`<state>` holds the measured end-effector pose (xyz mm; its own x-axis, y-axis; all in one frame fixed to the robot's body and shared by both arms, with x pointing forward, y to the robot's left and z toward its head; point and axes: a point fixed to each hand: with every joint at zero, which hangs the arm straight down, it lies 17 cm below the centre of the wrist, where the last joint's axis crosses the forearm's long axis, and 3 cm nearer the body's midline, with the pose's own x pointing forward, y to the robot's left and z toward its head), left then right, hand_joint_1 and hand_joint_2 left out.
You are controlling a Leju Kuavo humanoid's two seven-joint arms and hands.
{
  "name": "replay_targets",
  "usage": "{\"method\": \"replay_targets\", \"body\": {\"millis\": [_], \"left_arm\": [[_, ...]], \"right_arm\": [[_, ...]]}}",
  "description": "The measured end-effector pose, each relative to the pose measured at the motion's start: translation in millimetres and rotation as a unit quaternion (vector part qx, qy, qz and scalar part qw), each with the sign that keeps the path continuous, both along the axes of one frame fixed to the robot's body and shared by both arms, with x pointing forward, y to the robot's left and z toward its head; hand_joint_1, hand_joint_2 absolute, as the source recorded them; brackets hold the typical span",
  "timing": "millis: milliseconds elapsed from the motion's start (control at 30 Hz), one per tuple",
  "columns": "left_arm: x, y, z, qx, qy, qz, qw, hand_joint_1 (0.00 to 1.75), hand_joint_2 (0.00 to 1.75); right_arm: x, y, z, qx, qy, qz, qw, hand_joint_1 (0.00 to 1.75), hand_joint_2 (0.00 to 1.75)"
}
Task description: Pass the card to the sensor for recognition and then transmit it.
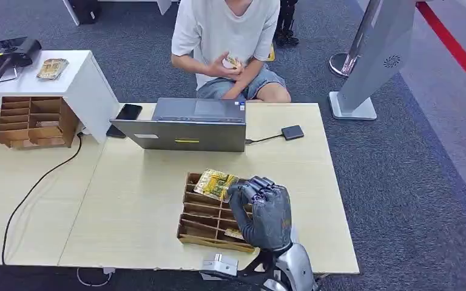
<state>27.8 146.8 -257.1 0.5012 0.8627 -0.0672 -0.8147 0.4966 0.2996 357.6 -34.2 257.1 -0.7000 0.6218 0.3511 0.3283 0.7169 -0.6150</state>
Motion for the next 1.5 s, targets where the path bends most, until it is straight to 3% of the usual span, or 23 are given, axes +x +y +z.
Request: {"method": "replay_targets", "body": {"millis": [400,1000,1500], "left_arm": [[0.4,2.0,-0.3,0.0,-0.001,-0.017,1.0,0.0,0.0],[-3.8,3.4,-1.0,-0.011,0.006,-0.054,0.998,0.0,0.0],[-6.5,5.4,-1.6,-0.01,0.009,-0.048,0.999,0.0,0.0]], "right_arm": [[4.7,-7.0,14.7,0.009,-0.014,-0.009,1.0,1.71,1.75],[38.4,-21.3,62.4,0.021,-0.047,-0.044,0.998,1.75,1.75],[41.8,-21.6,56.2,0.004,-0.047,-0.046,0.998,1.75,1.75]]}}
